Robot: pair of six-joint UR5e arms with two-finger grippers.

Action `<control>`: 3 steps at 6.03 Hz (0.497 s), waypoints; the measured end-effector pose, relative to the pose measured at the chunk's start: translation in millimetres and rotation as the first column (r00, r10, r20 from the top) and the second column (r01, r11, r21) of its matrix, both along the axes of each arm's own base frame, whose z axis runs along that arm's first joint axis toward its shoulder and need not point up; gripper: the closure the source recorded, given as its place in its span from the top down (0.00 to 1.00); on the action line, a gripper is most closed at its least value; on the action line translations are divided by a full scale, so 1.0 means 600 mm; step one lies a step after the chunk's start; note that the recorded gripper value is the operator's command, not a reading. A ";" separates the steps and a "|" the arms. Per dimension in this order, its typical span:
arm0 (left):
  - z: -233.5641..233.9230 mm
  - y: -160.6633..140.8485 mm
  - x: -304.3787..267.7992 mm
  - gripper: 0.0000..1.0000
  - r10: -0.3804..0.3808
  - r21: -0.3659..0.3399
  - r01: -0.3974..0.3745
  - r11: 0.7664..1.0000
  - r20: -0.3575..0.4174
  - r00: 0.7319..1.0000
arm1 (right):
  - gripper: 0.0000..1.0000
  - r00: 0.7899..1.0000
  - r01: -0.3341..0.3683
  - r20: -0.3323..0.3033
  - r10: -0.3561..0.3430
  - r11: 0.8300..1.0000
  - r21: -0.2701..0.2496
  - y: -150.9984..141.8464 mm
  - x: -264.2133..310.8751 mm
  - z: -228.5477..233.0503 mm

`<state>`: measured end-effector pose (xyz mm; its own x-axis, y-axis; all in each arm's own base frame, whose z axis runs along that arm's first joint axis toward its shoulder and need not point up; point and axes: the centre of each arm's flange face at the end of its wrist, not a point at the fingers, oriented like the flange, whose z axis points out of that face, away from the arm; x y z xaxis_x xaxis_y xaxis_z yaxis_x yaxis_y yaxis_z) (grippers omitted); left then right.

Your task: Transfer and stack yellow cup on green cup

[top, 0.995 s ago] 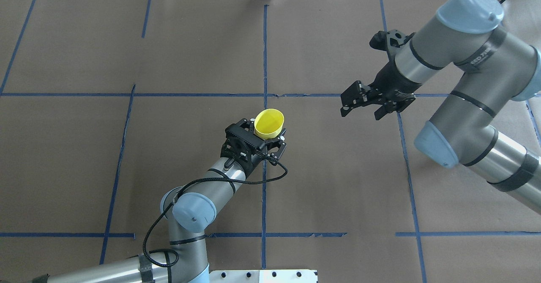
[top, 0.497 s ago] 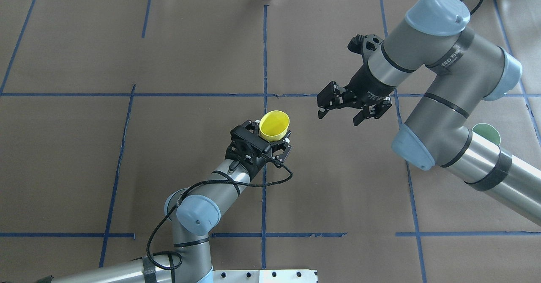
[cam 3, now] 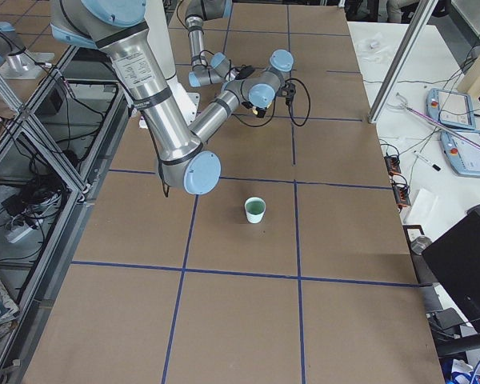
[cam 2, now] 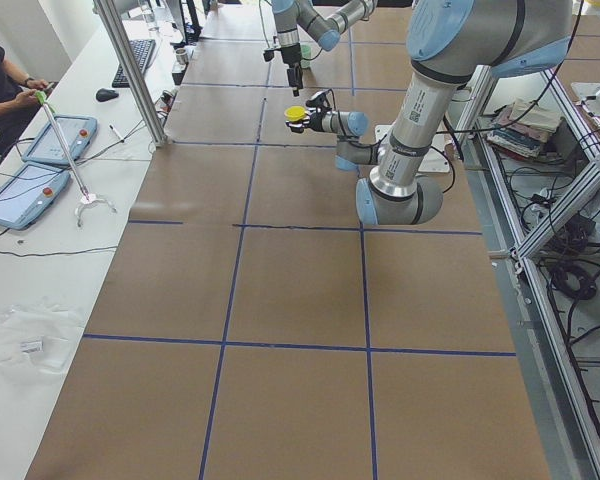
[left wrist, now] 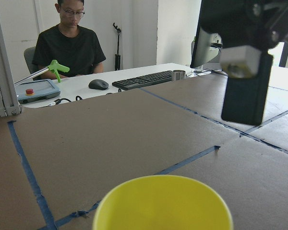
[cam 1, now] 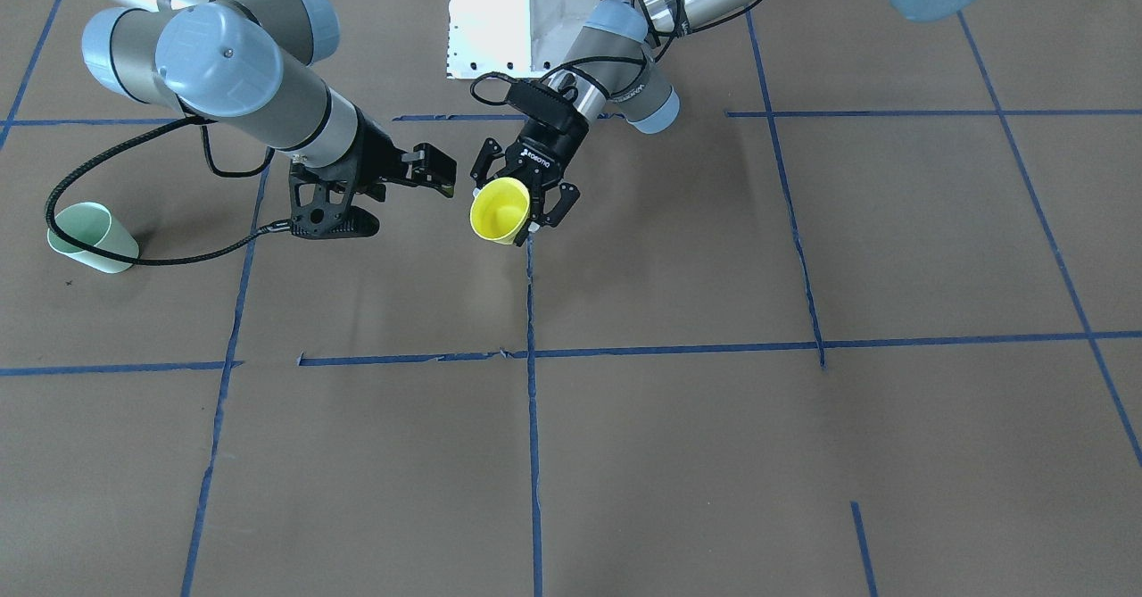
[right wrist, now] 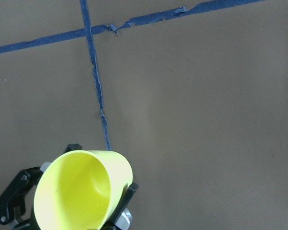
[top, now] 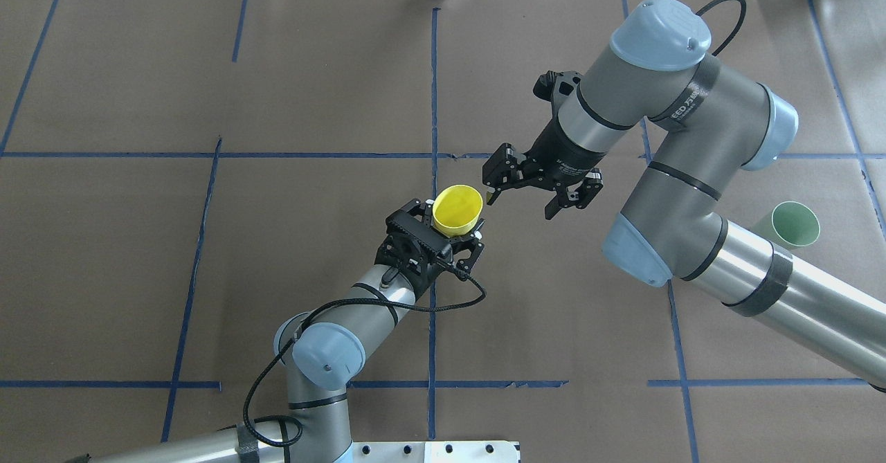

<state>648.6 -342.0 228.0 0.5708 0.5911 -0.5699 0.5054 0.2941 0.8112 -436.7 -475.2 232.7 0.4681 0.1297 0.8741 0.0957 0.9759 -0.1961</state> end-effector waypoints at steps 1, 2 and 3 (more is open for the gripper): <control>-0.010 0.007 0.004 0.26 0.005 0.015 -0.005 1.000 0.006 1.000 | 1.00 1.000 -0.008 -0.001 0.008 1.000 0.016 -0.002 -0.008 -0.010; -0.020 0.013 0.006 0.25 0.010 0.028 -0.010 1.000 0.008 1.000 | 1.00 1.000 -0.015 -0.005 0.015 0.999 0.032 -0.002 -0.014 -0.016; -0.028 0.016 0.005 0.25 0.013 0.041 -0.014 0.999 0.012 1.000 | 1.00 1.000 -0.018 -0.010 0.018 0.999 0.049 0.000 -0.021 -0.018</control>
